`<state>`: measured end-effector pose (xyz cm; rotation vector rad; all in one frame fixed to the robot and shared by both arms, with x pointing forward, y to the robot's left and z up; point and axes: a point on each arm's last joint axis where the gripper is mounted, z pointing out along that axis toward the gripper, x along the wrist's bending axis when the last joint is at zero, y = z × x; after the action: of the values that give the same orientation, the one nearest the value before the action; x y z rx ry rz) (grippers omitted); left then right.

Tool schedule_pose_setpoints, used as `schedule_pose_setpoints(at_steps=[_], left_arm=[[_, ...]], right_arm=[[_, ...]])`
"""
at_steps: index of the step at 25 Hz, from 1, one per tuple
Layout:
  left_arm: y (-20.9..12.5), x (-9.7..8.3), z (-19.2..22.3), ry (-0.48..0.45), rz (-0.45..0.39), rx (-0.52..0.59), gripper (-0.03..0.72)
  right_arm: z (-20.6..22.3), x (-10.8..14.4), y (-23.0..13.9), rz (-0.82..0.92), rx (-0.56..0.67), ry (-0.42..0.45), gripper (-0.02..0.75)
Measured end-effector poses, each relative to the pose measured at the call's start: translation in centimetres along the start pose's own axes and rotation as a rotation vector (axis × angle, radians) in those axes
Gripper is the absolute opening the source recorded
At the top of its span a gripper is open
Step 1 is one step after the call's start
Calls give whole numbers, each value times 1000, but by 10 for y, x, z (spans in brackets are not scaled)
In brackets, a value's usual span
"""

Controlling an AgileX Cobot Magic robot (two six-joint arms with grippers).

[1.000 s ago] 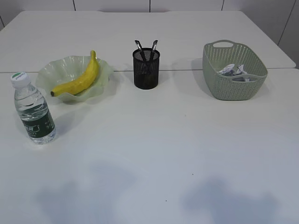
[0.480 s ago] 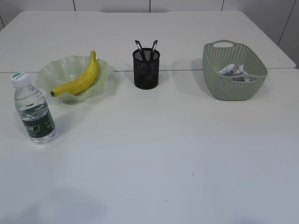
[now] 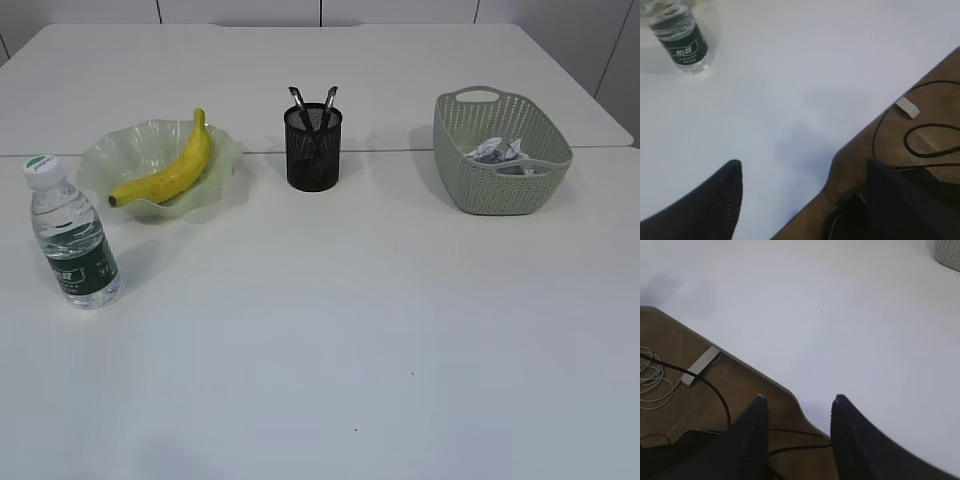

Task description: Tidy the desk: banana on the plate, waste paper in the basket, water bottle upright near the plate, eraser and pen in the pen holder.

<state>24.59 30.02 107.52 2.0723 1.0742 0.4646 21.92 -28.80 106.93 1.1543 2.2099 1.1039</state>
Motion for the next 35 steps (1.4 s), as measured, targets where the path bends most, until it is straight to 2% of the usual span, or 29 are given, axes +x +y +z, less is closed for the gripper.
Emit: schedule_pose_setpoints(at_steps=[5, 13, 18, 25, 29, 35], left_arm=[[-9, -6, 13, -61, 17, 55, 554], [-7, -7, 16, -72, 21, 31, 554], [-6, -7, 20, -73, 19, -5, 554], [-6, -7, 25, -73, 17, -20, 554], [-6, -7, 24, -73, 17, -25, 554], [-12, -6, 15, -77, 17, -94, 554]], right_arm=[[1, 3, -17, -6, -45, 2, 314], [6, 3, -22, -5, -35, 0, 314], [7, -1, -22, -15, -48, -41, 316], [9, -4, -20, -18, -70, -62, 473], [13, -5, -20, -15, -83, -67, 496], [16, -5, -20, -13, -93, -70, 501]])
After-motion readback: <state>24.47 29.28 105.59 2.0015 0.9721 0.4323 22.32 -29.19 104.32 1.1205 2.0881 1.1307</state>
